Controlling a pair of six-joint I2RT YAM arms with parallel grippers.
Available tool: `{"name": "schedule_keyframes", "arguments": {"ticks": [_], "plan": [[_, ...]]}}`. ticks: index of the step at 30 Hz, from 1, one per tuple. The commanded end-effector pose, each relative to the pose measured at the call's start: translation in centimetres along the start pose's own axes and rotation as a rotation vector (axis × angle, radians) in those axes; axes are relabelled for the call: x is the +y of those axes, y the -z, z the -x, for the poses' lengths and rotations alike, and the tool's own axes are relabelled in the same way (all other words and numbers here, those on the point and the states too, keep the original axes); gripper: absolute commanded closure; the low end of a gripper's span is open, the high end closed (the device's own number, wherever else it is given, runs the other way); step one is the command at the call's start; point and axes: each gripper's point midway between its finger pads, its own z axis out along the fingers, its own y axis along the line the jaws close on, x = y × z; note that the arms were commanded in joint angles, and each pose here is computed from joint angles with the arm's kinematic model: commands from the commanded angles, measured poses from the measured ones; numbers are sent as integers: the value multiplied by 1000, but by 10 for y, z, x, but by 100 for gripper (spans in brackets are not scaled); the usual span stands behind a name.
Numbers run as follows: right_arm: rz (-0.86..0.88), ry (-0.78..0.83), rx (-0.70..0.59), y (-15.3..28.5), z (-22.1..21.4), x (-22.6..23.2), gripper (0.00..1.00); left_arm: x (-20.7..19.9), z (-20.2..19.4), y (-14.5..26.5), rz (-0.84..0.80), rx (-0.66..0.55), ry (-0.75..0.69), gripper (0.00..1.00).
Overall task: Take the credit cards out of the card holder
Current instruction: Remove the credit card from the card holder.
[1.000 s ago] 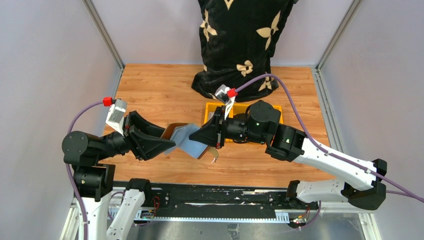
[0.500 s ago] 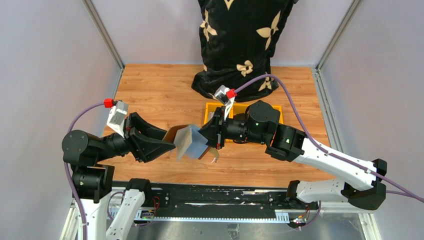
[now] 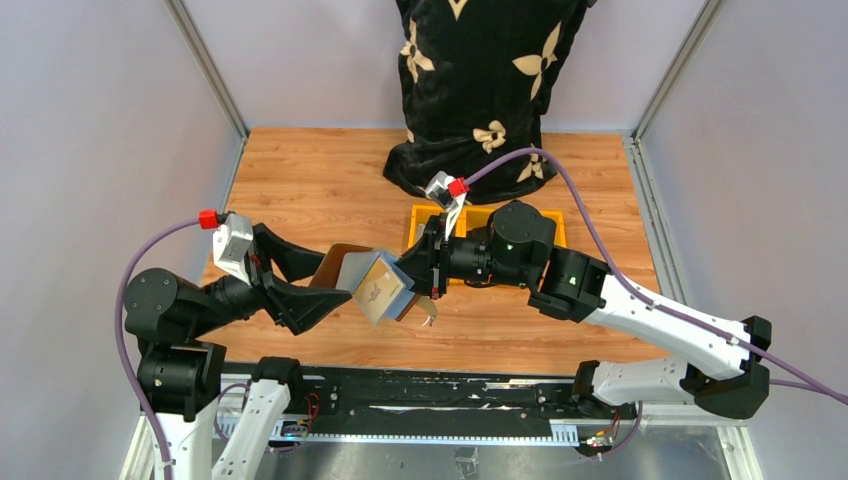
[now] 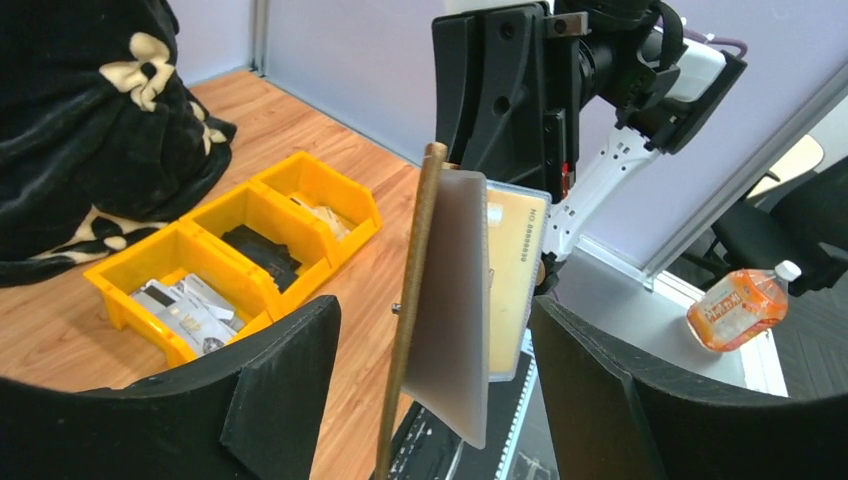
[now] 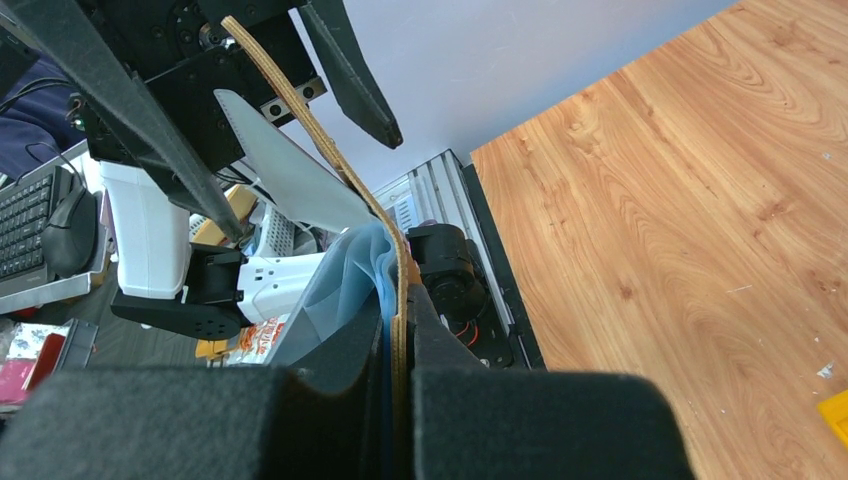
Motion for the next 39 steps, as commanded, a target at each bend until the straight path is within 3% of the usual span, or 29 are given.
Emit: {"name": "schedule_keyframes", "arguments": {"ticks": [1, 6, 7, 13, 15, 18, 22, 25, 28, 35, 39], "plan": [[70, -6, -41, -1, 20, 22, 100, -4, -6, 4, -10, 10, -49, 25], [113, -6, -40, 0, 19, 29, 100, 26, -7, 7, 145, 16, -128, 49], [115, -6, -39, 2, 17, 30, 100, 27, -6, 7, 151, 16, -132, 59], [141, 30, -55, 10, 16, 33, 100, 15, 1, 6, 101, 0, -135, 90], [141, 37, -39, 13, 11, 31, 91, 10, 4, 5, 76, -10, -141, 99], [113, 53, 4, 20, -1, 22, 63, -1, 7, 5, 25, -14, -171, 100], [19, 145, 25, 48, 4, 1, 38, -13, 1, 7, -45, 9, -215, 100], [-48, 241, 9, 66, 21, -8, 30, -16, -6, 8, -78, 31, -231, 100], [21, 340, 5, 73, 38, 9, 24, -18, -16, 8, -122, 56, -215, 100], [269, 357, 226, 37, 22, 38, 21, -20, -28, 8, -167, 90, -155, 100], [337, 383, 283, 17, 11, 48, 21, -16, -41, 9, -174, 123, -136, 100]]}}
